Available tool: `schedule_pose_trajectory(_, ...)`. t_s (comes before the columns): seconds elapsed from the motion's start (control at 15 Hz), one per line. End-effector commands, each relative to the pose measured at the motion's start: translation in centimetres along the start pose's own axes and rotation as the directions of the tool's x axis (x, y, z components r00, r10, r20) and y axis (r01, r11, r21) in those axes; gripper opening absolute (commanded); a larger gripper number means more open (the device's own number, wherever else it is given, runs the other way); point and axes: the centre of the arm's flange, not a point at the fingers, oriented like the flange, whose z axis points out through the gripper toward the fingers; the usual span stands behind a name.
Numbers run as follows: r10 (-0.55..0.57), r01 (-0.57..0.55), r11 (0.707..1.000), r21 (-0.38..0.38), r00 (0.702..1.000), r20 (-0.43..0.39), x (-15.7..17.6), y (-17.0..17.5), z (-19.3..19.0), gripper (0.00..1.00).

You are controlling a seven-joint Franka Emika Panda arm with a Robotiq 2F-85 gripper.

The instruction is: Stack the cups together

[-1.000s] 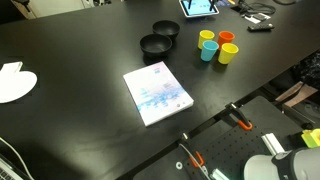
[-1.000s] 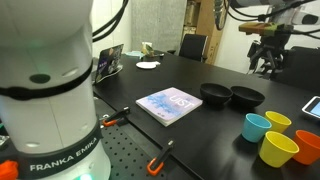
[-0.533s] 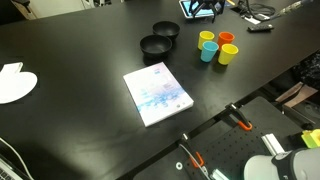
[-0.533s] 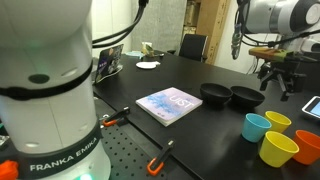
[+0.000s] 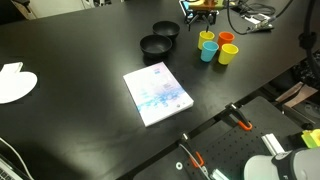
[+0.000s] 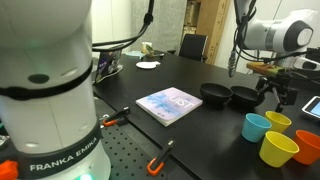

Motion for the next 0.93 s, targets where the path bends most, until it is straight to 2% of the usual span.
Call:
schedule_pose_trajectory(0.0,0.044,-0.044,0.999,0.007,0.999,0.013,2.1,-0.1,0.5,1.00)
schedule_pose_trajectory(0.47,0.099,-0.101,0.994,0.031,0.993,0.060,2.7,-0.1,1.6,1.00)
schedule_pose_trajectory(0.53,0.107,-0.110,0.993,0.033,0.992,0.068,2.6,0.0,1.7,0.80)
schedule_pose_trajectory(0.87,0.149,-0.156,0.987,0.051,0.983,0.107,2.5,0.2,2.2,0.42)
